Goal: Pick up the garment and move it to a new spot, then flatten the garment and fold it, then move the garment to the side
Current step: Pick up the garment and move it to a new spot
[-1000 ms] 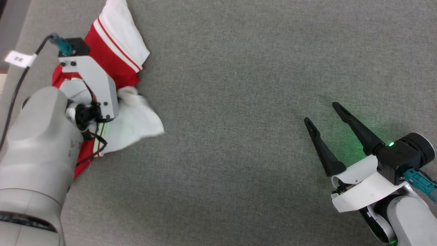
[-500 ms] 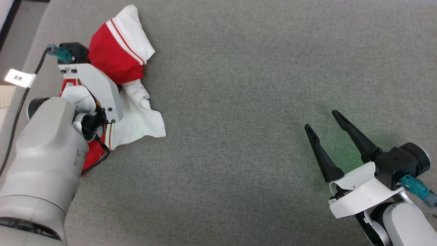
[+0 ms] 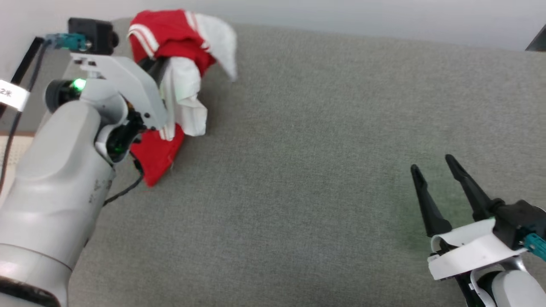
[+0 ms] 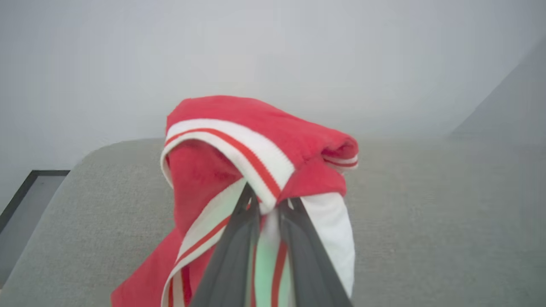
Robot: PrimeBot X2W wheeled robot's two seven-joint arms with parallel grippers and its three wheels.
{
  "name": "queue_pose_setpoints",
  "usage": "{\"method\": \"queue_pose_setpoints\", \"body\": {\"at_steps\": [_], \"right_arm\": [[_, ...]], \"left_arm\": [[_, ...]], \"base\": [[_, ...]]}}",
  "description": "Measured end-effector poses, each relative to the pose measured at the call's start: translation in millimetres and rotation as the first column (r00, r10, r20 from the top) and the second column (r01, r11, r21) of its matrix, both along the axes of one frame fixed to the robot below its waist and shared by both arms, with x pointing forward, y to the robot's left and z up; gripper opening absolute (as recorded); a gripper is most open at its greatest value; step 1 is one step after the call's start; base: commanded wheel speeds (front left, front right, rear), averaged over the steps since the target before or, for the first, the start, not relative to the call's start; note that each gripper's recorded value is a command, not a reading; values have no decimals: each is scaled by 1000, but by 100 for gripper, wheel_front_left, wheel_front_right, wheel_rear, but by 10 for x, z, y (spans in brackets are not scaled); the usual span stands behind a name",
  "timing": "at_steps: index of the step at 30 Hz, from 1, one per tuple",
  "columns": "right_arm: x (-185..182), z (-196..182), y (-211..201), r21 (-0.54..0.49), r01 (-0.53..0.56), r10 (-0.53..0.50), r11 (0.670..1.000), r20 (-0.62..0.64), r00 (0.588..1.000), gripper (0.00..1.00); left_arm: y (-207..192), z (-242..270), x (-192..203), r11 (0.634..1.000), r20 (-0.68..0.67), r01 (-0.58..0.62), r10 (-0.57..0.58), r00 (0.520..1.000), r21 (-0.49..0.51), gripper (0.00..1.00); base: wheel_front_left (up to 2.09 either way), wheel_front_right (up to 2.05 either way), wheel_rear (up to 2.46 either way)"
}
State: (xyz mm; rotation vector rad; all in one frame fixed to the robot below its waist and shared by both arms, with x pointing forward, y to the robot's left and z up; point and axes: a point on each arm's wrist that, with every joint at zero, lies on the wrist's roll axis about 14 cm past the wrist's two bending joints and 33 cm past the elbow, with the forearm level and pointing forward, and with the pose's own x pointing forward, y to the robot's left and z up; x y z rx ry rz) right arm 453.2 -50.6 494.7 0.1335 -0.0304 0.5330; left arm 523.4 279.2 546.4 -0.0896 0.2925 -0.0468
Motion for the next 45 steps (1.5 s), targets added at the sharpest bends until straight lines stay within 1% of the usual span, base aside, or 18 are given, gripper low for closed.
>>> {"method": "queue_pose_setpoints", "body": {"at_steps": [3, 6, 10, 13, 16, 18, 21, 25, 27, 29, 30, 32, 35, 38, 41, 45], "right_arm": [[-20, 60, -146, 9, 52, -52, 999, 11, 999, 100], [-52, 94, -315, 6, 106, -106, 994, 21, 994, 100], [-106, 139, -557, 15, 183, -183, 983, 29, 983, 100], [-159, 169, -757, 18, 243, -243, 970, 36, 969, 100], [-228, 172, -960, 18, 301, -302, 953, 36, 953, 100], [-282, 167, -1085, 16, 337, -338, 941, 33, 941, 100], [-351, 173, -1259, 18, 388, -389, 921, 34, 921, 100], [-437, 171, -1470, 20, 449, -450, 893, 33, 892, 100], [-473, 160, -1543, 23, 473, -473, 881, 30, 880, 100], [-503, 137, -1603, 22, 491, -492, 871, 23, 870, 100], [-509, 126, -1614, 22, 496, -496, 868, 20, 868, 100], [-515, 115, -1633, 23, 504, -504, 864, 17, 863, 100], [-519, 91, -1688, 21, 520, -520, 854, 12, 854, 100], [-518, 40, -1720, 20, 531, -531, 847, -4, 847, 100], [-498, 2, -1746, 15, 538, -538, 843, -12, 843, 100], [-461, -69, -1746, 6, 538, -538, 843, -29, 843, 100]], "left_arm": [[-236, 193, 10, 996, 59, 81, -82, 995, 21, 0], [-509, 335, 23, 986, 98, 167, -169, 981, 30, 0], [-950, 458, 14, 954, 123, 295, -299, 946, 50, 0], [-1290, 526, -5, 918, 125, 390, -396, 910, 70, 0], [-1702, 585, -54, 868, 133, 492, -497, 858, 72, 0], [-1991, 607, -108, 825, 138, 559, -565, 814, 79, 0], [-2419, 599, -215, 755, 133, 652, -655, 744, 73, 0], [-2998, 573, -400, 645, 125, 762, -762, 635, 62, 0], [-3252, 508, -503, 591, 110, 805, -804, 585, 41, 0], [-3430, 387, -572, 552, 81, 833, -833, 548, 34, 0], [-3494, 311, -591, 538, 63, 842, -842, 536, 27, 0], [-3572, 139, -601, 527, 22, 850, -849, 527, 1, 0], [-3594, -241, -632, 512, -90, 859, -856, 509, -5, 0], [-3507, -609, -634, 502, -209, 865, -844, 494, 16, 0], [-3442, -808, -616, 504, -269, 864, -831, 488, 11, 0], [-3380, -1022, -620, 490, -348, 871, -812, 469, 29, 0]], "base": [[0, 0, 0], [0, 0, 0], [0, 0, 0], [0, 0, 0], [0, 0, 0], [0, 0, 0], [0, 0, 0], [0, 0, 0], [0, 0, 0], [0, 0, 0], [0, 0, 0], [0, 0, 0], [0, 0, 0], [0, 0, 0], [0, 0, 0], [0, 0, 0]]}}
